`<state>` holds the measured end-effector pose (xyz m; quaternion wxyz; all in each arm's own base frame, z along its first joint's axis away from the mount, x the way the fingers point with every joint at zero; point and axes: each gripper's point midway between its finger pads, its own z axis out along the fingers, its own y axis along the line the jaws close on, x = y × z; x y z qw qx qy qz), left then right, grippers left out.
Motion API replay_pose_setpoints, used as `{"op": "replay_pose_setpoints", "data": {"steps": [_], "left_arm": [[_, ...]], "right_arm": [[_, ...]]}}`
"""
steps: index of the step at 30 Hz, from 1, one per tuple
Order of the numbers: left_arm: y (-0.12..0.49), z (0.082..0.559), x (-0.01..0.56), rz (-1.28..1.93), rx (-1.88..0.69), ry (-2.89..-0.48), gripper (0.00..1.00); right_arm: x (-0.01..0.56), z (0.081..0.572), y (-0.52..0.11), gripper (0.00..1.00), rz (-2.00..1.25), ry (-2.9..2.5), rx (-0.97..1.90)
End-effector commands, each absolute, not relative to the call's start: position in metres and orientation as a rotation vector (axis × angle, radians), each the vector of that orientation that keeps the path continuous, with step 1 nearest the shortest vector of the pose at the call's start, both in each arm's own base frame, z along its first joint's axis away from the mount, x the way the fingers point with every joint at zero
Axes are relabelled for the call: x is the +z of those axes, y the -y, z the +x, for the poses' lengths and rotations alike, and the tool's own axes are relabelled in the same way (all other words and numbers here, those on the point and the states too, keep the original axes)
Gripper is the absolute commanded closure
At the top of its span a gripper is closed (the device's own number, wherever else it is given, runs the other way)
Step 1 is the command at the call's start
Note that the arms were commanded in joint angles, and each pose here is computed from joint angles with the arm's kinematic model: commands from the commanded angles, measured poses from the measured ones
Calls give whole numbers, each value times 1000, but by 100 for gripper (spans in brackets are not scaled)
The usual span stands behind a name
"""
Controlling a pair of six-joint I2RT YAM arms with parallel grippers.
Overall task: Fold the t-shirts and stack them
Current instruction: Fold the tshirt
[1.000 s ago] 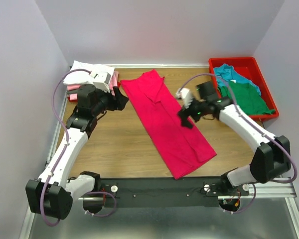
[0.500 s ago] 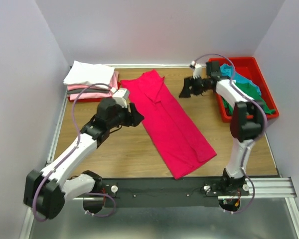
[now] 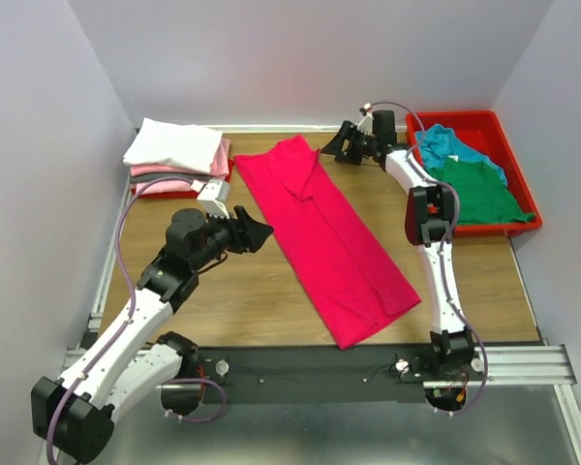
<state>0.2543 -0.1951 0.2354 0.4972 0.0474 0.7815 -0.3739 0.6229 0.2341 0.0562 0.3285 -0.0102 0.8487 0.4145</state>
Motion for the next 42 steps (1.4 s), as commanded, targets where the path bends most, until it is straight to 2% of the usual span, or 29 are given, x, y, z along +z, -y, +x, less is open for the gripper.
{"op": "replay_pose_setpoints", "data": {"steps": [1, 11, 24, 33, 39, 42], "left_arm": [[195, 260, 244, 110, -887, -1884, 33], [198, 271, 236, 112, -857, -1925, 33], [200, 274, 225, 79, -868, -1954, 33], [198, 272, 221, 59, -871, -1963, 34], [198, 270, 221, 57, -874, -1963, 34], [197, 268, 220, 57, -874, -1965, 34]], "right_arm": [[52, 642, -254, 20, 104, -2159, 1173], [4, 641, -268, 39, 249, -2169, 1337], [-10, 640, -282, 57, 256, -2153, 1396], [14, 641, -288, 79, 178, -2087, 1457], [37, 640, -292, 89, 124, -2047, 1488], [50, 640, -293, 99, 100, -2029, 1496]]}}
